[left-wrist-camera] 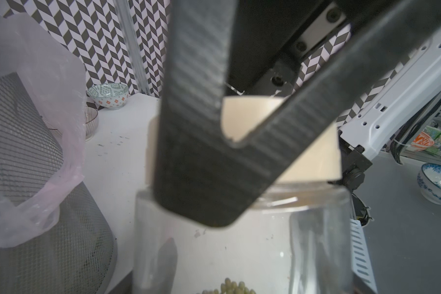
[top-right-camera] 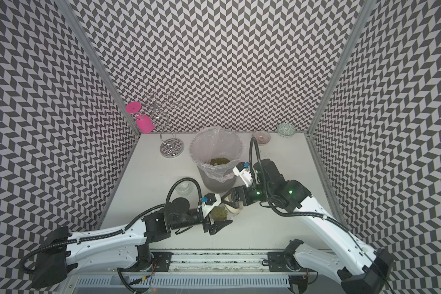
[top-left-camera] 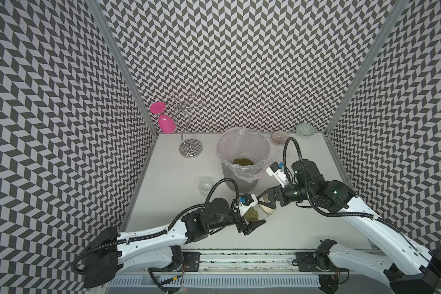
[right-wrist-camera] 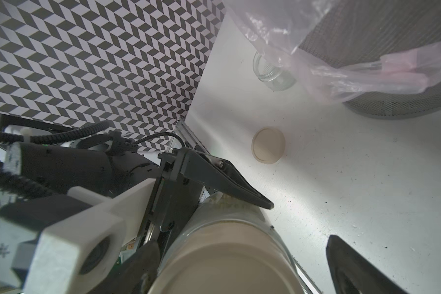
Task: Empty moldy mung beans from jars
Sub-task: Unscrew the lid from the jar.
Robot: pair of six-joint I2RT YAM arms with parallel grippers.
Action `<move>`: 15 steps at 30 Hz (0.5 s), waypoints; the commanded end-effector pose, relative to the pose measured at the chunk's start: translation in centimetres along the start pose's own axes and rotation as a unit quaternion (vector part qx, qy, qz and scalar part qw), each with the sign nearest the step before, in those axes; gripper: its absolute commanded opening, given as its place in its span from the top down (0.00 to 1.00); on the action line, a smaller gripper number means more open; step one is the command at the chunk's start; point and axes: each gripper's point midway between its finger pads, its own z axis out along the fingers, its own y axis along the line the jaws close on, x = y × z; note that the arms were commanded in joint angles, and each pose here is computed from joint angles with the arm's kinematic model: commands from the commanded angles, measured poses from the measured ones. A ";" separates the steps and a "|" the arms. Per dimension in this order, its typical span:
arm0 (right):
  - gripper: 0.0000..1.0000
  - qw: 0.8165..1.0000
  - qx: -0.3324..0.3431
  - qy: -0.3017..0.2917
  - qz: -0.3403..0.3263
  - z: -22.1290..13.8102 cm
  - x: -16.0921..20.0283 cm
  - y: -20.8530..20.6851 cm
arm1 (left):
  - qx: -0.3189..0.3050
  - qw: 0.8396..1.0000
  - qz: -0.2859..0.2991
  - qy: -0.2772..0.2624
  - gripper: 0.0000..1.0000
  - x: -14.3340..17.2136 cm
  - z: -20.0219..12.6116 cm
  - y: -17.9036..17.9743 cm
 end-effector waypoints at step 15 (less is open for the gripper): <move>0.16 0.998 -0.051 0.022 0.019 0.6 1.1 1.2 | -0.057 0.996 0.038 -0.062 0.77 -4.6 -0.9 1.2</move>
